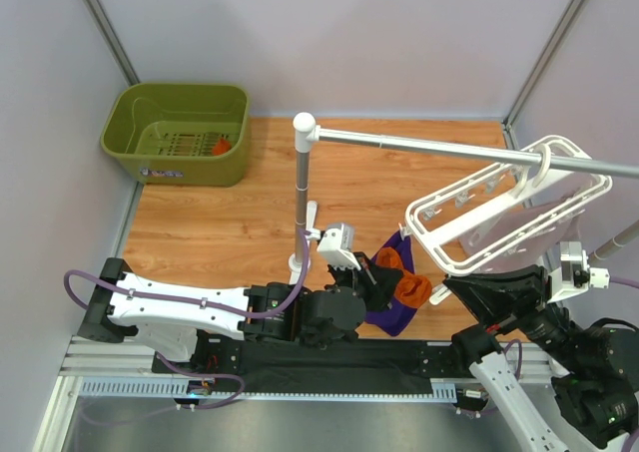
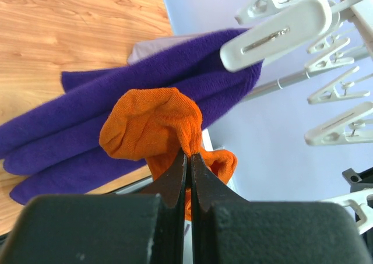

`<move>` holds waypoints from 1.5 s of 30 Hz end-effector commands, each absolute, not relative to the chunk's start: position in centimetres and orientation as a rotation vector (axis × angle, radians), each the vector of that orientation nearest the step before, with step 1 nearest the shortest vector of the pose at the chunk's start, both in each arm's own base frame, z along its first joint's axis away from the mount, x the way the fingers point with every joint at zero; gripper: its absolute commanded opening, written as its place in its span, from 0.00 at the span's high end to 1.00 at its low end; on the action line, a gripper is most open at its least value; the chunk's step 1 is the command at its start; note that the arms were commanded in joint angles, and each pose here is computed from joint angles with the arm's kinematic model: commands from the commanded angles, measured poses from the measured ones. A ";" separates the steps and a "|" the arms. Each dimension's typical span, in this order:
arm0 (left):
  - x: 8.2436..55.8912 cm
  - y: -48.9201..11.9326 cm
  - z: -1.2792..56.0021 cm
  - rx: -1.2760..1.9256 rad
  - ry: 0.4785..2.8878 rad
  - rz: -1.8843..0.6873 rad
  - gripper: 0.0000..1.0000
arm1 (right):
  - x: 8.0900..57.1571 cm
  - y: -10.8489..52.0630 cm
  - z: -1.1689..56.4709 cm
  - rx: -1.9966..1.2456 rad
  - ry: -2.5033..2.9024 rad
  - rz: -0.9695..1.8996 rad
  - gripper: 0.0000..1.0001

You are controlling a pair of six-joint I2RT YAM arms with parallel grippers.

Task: Clip the socks to the hanger
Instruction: Open the clamp at the hanger, then clamp the sock onto the hanger.

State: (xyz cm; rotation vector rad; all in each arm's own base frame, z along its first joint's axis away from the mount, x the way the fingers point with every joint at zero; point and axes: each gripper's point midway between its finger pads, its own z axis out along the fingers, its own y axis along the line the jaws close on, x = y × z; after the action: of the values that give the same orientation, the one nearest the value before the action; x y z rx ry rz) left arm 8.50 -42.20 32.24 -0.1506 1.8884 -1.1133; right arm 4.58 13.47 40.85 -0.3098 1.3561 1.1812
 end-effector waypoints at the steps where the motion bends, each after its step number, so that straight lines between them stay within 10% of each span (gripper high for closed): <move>1: 8.4 -41.7 34.4 -0.252 1.861 -1.209 1.00 | 4.9 13.2 41.0 -0.290 1.390 1.161 1.00; 45: 8.1 -44.6 39.3 -0.470 1.868 -1.355 1.00 | 9.5 9.7 37.6 0.107 1.597 0.970 1.00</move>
State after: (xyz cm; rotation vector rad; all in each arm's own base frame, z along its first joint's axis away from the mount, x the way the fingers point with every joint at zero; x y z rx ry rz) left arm 8.12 -44.17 36.86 -0.4293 1.9103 -1.2961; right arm 8.47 9.95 38.50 0.0393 1.5570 0.9879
